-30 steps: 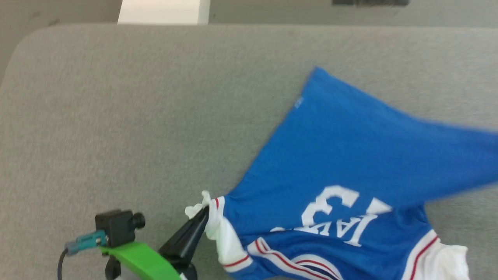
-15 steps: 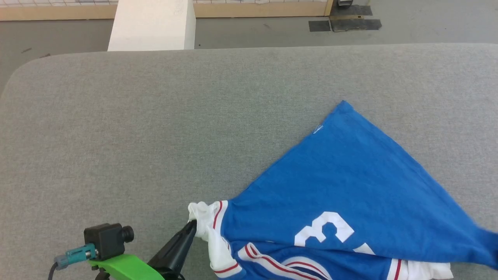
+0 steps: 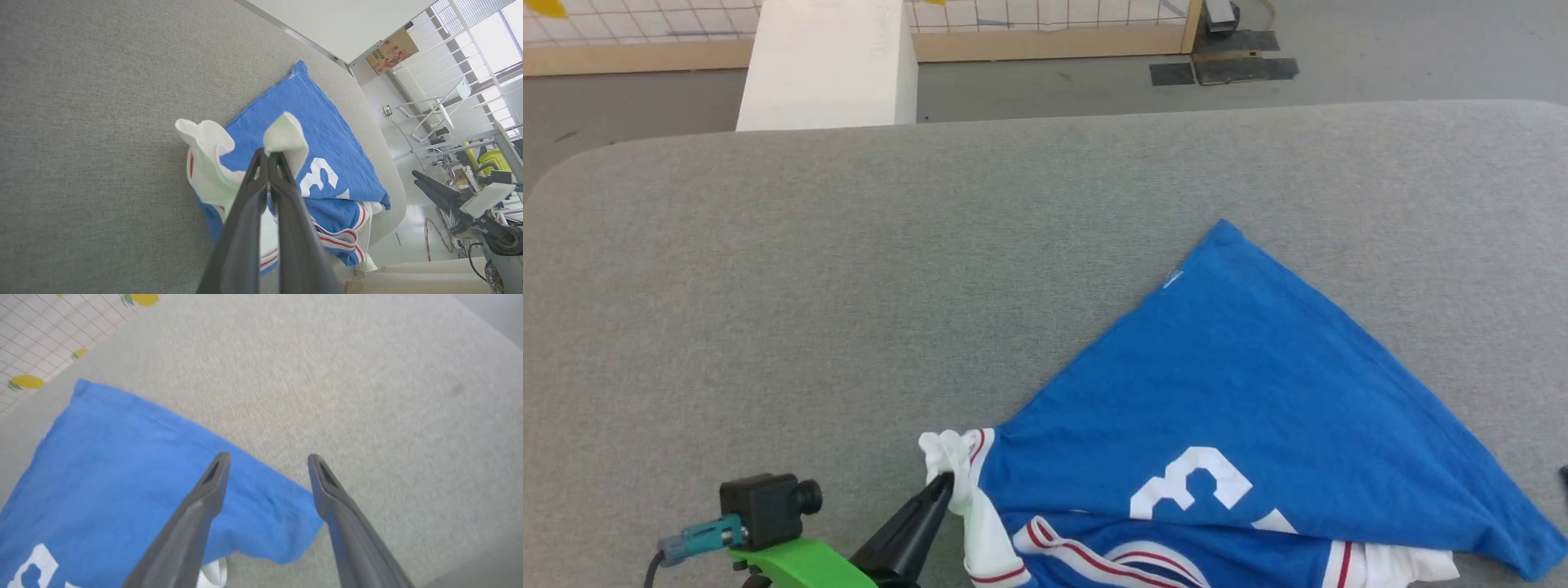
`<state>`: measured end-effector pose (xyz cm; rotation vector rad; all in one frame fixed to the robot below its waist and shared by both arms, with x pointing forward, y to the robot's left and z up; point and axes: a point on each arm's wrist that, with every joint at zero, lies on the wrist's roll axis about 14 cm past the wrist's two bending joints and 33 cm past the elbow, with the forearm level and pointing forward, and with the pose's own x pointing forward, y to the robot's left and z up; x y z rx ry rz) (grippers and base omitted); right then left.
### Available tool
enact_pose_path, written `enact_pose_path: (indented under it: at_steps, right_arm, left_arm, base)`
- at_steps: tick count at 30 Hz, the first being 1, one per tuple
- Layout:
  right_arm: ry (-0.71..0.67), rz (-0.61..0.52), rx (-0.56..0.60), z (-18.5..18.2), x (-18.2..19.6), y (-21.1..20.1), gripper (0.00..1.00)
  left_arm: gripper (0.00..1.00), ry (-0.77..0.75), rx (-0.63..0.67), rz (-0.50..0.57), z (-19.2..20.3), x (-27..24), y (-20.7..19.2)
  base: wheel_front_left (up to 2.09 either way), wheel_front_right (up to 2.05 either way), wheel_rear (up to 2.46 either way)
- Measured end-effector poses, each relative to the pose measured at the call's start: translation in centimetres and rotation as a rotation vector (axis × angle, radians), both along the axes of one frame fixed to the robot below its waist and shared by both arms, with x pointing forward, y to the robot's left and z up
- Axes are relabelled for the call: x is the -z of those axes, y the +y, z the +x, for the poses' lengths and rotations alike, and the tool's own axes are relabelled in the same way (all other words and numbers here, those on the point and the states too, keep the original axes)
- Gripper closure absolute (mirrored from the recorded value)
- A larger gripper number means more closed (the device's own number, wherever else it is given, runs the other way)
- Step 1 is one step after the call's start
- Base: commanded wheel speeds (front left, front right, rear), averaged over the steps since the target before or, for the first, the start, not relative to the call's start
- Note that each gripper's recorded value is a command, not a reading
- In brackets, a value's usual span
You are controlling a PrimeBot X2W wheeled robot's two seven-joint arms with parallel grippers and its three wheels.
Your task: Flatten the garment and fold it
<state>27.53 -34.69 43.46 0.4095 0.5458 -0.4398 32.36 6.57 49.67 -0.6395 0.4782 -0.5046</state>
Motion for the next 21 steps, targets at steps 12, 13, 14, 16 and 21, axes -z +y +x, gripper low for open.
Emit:
enact_pose_path:
  at_steps: [12,13,14,16,21]
  right_arm:
    - [-0.08,-0.193,-0.387,11.7,-7.4,5.2,0.0]
    - [-0.064,-0.2,-0.435,12.9,-7.2,6.3,0.0]
    - [-0.055,-0.2,-0.475,14.2,-7.0,7.4,0.0]
    - [-0.016,-0.211,-0.554,16.2,-6.1,9.4,0.0]
    - [0.098,-0.21,-0.68,20.0,-2.7,12.5,0.0]
  left_arm:
    - [1.0,-0.019,0.038,-0.007,1.2,-0.1,-0.9]
    - [1.0,-0.02,0.041,-0.006,1.4,0.0,-1.0]
    - [1.0,-0.018,0.044,-0.005,1.6,0.1,-1.1]
    - [1.0,-0.013,0.048,-0.003,2.0,0.4,-1.2]
    - [1.0,0.003,0.047,0.002,3.1,1.4,-1.4]
  base:
    - [0.0,0.0,0.0]
    - [0.0,0.0,0.0]
    - [0.0,0.0,0.0]
    - [0.0,0.0,0.0]
    - [0.0,0.0,0.0]
